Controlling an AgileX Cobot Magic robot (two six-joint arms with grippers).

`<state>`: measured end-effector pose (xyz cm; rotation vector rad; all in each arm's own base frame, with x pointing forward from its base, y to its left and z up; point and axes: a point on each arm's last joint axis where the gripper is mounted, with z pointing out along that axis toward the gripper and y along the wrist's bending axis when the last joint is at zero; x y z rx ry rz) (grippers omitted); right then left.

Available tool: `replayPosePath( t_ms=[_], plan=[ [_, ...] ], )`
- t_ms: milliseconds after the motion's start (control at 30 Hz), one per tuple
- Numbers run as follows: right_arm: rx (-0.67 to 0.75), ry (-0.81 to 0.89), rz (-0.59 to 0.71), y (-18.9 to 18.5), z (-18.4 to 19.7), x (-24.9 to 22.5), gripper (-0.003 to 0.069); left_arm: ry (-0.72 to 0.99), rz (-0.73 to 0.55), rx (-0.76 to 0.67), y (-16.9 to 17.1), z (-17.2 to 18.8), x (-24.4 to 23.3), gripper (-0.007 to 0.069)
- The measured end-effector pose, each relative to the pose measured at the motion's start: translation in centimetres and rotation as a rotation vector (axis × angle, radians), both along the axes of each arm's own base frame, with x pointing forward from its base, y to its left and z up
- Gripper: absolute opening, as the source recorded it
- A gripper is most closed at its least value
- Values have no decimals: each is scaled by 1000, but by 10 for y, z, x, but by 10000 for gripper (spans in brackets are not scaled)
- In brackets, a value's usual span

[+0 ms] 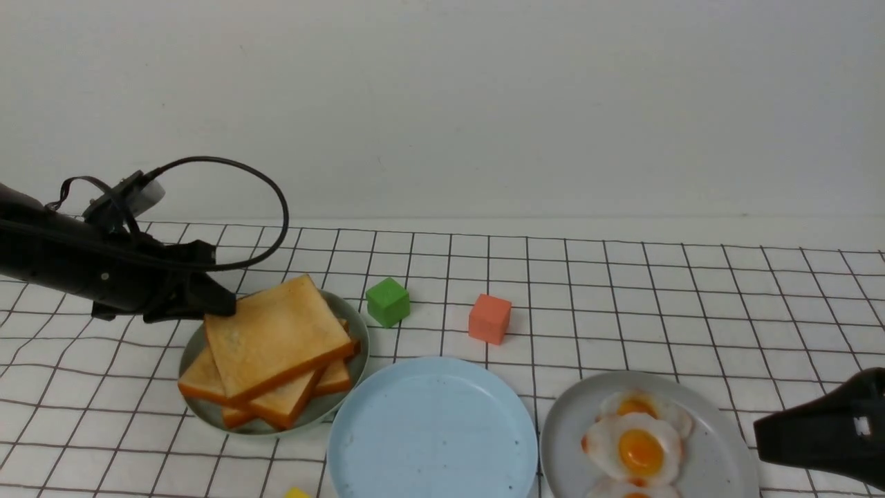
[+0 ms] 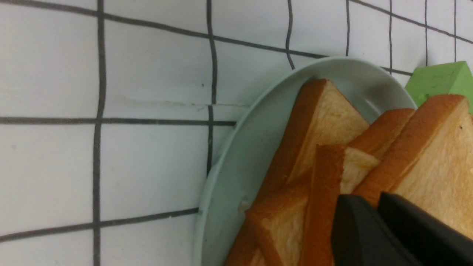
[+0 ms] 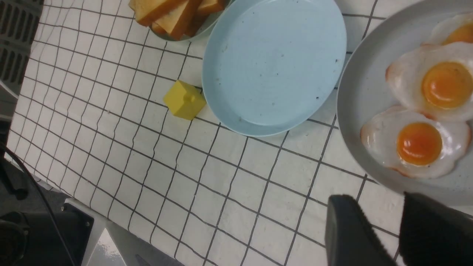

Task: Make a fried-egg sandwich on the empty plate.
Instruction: Use the left arm to grab a slice of bread, then use the left arm to put a slice of bread into the empty plate in the middle

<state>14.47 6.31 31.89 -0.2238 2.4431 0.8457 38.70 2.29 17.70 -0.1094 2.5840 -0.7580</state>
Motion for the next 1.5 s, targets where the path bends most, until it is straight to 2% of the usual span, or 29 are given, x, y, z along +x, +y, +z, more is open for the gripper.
replayPosePath(
  t_ms=[133,300,367,400,467,500,533,633,767,1000,1167,1300,1333,1367,1400,1433,1500],
  plan=[
    [3,1,1,0,0,0,241,-26,-32,23,0,8,-2,52],
    [2,0,1,0,0,0,241,-193,-114,94,-3,54,-13,52],
    [2,-2,-1,0,0,0,241,-294,-186,96,-10,83,-24,52],
    [2,-2,-1,0,0,0,241,-299,-197,86,-12,85,-25,52],
    [2,-7,-7,0,0,1,241,-368,-361,26,-36,101,-36,52],
    [3,-9,-8,0,0,1,241,-370,-379,20,-40,102,-37,52],
    [3,-10,-10,0,0,1,241,-376,-463,-14,-58,102,-40,52],
    [4,-15,-14,0,0,2,241,-350,-586,-55,-92,91,-43,52],
    [4,-15,-14,0,0,2,241,-296,-664,-55,-126,67,-40,52],
    [-19,-17,-13,-2,-1,2,241,-218,-621,29,-158,30,-31,66],
    [-24,-16,-12,-2,-1,2,241,-216,-610,68,-169,22,-31,151],
    [-26,-16,-12,-2,-1,2,241,-221,-605,76,-172,22,-31,318],
    [-26,-16,-11,-2,-1,2,241,-222,-604,77,-172,22,-31,327],
    [-26,-15,-10,-2,-1,1,241,-225,-599,85,-171,23,-31,385],
    [-26,-14,-9,-2,-1,1,241,-227,-599,89,-171,24,-31,401],
    [-27,-3,1,-2,-2,0,241,-236,-580,103,-169,29,-31,475],
    [-27,3,5,-1,-2,0,241,-248,-566,118,-167,34,-31,512]
  ],
)
